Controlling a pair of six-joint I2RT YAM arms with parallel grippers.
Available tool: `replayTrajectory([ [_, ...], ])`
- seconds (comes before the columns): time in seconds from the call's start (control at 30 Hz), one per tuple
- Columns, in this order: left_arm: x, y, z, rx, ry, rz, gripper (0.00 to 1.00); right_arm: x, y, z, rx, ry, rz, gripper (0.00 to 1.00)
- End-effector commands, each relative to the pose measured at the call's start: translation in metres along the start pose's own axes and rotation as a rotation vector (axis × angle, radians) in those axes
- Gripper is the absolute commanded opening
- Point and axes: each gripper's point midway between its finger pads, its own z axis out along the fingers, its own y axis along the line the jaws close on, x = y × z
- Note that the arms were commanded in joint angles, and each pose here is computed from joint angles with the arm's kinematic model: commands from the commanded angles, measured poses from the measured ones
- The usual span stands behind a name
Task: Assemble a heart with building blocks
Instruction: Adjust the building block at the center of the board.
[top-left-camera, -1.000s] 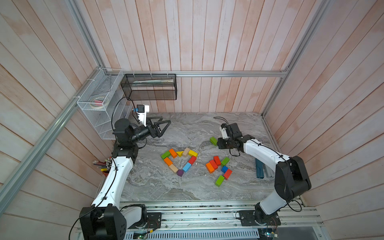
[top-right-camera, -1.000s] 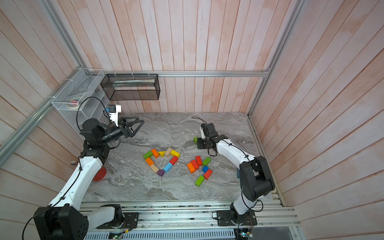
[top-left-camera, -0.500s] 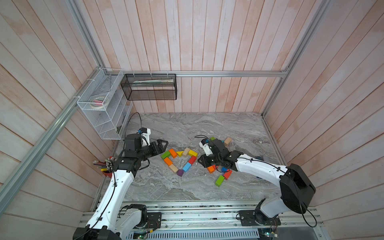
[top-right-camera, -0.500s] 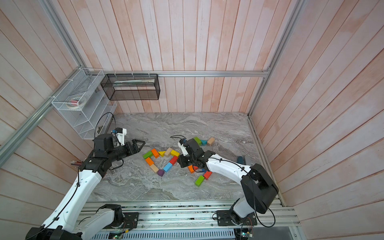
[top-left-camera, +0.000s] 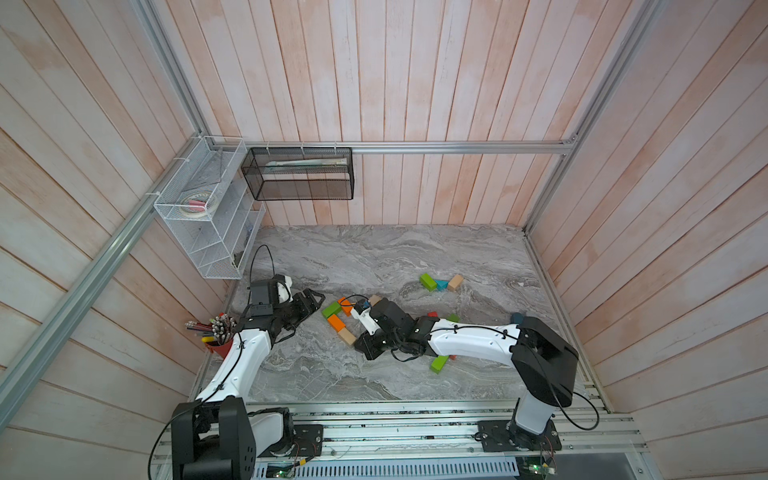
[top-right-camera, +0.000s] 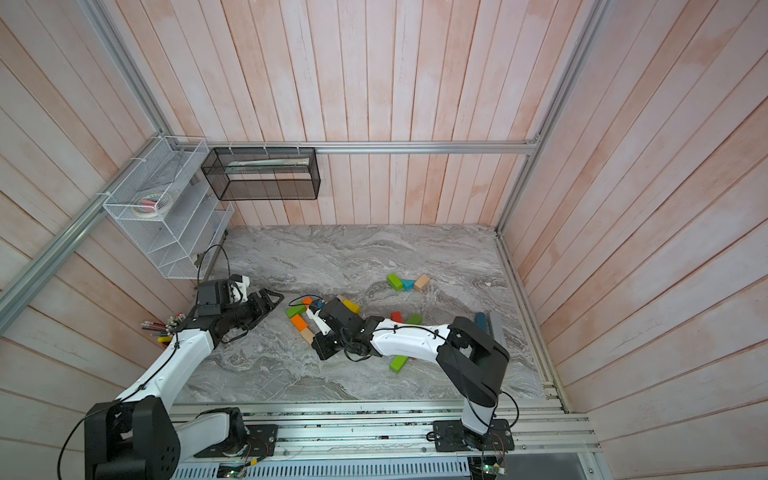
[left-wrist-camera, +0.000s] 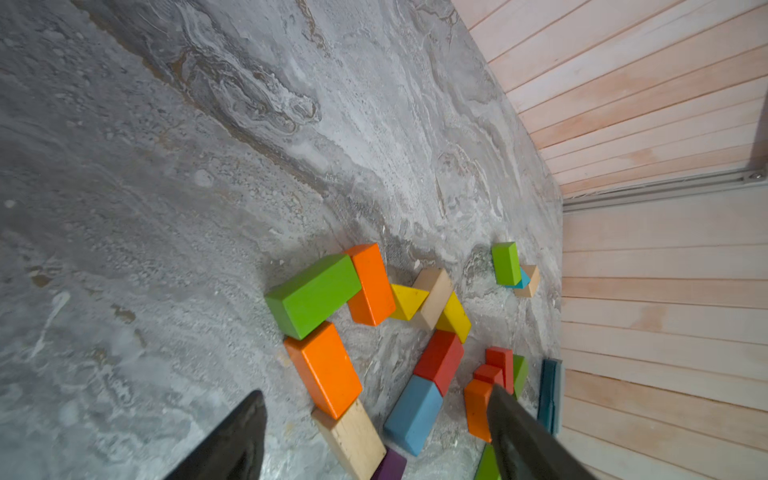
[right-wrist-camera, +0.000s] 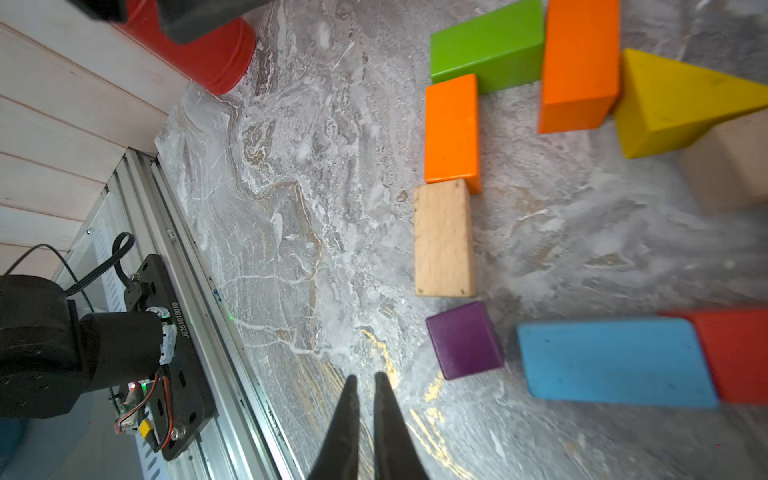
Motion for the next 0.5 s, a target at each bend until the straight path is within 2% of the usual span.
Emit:
replayTrajectory([
  [0.0, -0.026, -0.011, 0.007, 0.087, -0.082, 0.049, 0.81, -0.002, 0.002, 0.011, 0.027, -0.001, 0.009, 0.09],
  [0.47, -0.026, 0.005, 0.056, 0.104, -0.009, 0.015, 0.78, 0.018, -0.020, 0.035, 0.125, 0.086, 0.019, 0.08],
])
